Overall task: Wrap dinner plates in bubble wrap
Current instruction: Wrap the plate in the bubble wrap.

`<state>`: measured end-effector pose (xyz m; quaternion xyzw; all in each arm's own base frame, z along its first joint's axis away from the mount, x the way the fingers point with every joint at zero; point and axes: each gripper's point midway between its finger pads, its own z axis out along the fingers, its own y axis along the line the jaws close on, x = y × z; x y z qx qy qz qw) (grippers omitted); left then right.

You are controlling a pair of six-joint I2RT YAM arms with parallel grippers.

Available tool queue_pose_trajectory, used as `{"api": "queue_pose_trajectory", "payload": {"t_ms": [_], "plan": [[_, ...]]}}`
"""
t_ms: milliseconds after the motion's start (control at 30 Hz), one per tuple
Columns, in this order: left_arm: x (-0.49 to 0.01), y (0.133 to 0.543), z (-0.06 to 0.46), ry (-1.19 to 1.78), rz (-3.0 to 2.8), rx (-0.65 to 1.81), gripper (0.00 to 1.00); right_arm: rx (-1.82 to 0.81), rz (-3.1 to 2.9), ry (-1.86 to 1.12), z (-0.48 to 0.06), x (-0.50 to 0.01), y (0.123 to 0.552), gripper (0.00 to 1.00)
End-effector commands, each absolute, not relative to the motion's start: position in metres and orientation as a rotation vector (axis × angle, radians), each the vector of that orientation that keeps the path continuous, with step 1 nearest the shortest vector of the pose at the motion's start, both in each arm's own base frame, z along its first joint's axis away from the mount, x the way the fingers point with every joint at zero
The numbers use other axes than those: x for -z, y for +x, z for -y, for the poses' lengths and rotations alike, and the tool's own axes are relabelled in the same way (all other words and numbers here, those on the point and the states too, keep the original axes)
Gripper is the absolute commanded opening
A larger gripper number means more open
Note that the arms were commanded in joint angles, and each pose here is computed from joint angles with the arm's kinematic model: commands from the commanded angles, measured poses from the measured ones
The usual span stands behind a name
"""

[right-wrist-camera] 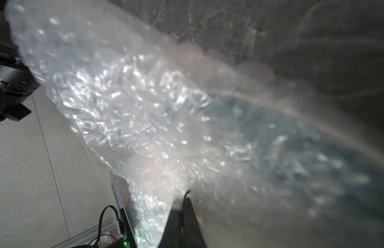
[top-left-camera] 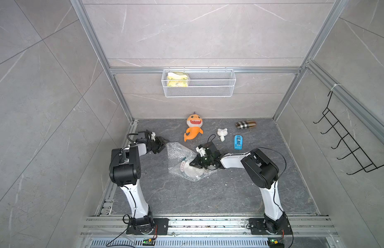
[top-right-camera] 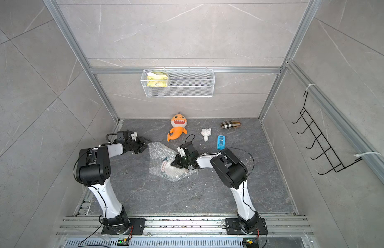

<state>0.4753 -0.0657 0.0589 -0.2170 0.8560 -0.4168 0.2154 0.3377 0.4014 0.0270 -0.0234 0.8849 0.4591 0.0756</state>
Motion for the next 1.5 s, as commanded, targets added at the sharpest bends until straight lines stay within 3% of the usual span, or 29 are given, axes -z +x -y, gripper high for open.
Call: {"api": "queue_pose_trajectory", "payload": {"t_ms": [0,400,600,733,933,1067,1233,1467], "plan": [[-0.088,0.479,0.073,-0.412,-2.246,1.302,0.58,-1.22,-2.906,0.001,-0.379,0.039,0.301,0.03],[-0.09,0.46,0.059,-0.49,-2.145,1.386,0.62,-1.23,-2.907,-0.012,-0.381,0.039,0.301,0.02],[-0.095,0.464,0.067,-0.535,-2.065,1.53,0.5,-1.234,-2.908,-0.009,-0.382,0.04,0.302,0.02],[-0.104,0.457,0.07,-0.51,-2.043,1.543,0.59,-1.229,-2.908,-0.013,-0.381,0.039,0.301,0.02],[-0.084,0.443,0.072,-0.5,-2.148,1.482,0.59,-1.238,-2.907,-0.01,-0.382,0.039,0.301,0.01],[-0.084,0.438,0.073,-0.494,-2.148,1.478,0.53,-1.239,-2.906,-0.01,-0.382,0.038,0.301,0.01],[-0.088,0.439,0.077,-0.472,-2.145,1.499,0.35,-1.242,-2.904,-0.011,-0.382,0.038,0.302,0.0],[-0.088,0.448,0.08,-0.455,-2.149,1.507,0.28,-1.243,-2.906,-0.008,-0.382,0.038,0.301,0.0]]}}
